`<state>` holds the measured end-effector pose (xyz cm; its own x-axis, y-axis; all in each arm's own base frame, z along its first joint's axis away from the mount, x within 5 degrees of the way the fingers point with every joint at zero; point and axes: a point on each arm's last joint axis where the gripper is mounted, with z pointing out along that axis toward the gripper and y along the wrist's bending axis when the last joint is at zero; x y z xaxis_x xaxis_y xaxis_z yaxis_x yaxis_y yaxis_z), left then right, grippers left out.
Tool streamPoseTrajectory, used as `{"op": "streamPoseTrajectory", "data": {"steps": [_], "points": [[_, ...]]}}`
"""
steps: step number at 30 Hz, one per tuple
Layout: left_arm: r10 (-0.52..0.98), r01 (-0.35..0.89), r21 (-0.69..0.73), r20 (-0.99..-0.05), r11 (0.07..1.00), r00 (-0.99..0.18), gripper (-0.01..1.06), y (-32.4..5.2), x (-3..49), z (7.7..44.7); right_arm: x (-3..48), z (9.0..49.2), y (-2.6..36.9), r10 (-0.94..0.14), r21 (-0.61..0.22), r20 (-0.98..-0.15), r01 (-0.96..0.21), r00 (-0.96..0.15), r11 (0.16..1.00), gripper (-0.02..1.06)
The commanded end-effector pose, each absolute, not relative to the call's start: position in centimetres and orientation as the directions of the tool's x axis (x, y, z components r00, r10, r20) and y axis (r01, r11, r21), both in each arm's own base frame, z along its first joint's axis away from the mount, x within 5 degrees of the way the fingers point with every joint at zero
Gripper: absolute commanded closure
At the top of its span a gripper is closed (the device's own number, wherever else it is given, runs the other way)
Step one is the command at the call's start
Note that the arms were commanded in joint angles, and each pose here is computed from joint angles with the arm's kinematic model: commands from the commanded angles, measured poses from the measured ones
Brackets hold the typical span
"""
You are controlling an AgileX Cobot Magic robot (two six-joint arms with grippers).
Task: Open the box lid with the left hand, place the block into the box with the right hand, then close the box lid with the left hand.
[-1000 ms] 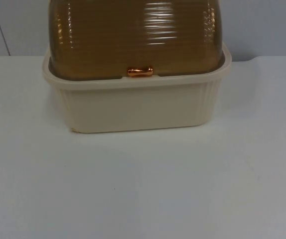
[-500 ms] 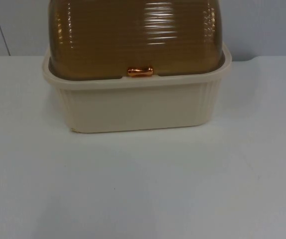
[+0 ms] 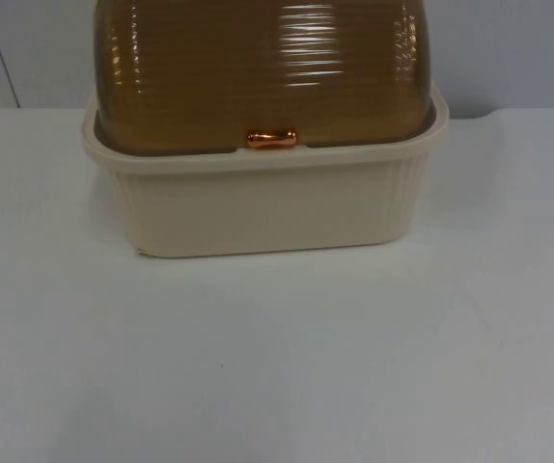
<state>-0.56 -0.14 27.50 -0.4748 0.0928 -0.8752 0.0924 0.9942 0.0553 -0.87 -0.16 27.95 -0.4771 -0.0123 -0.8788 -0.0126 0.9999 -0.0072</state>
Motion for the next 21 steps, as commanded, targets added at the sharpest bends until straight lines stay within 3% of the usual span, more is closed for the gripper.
{"op": "streamPoseTrajectory", "data": {"steps": [1,21], "points": [[0.085,0.088,0.050,-0.880,0.995,-0.467,0.00,-0.09,-0.50,27.48,-0.72,27.97,-0.22,-0.015,-0.014,-0.888,-0.006,-0.459,1.000,0.00],[0.087,0.087,0.052,-0.880,0.995,-0.467,0.00,-0.08,-0.49,27.48,-0.72,27.97,-0.14,-0.029,-0.023,-0.888,-0.020,-0.459,1.000,0.00]]}}
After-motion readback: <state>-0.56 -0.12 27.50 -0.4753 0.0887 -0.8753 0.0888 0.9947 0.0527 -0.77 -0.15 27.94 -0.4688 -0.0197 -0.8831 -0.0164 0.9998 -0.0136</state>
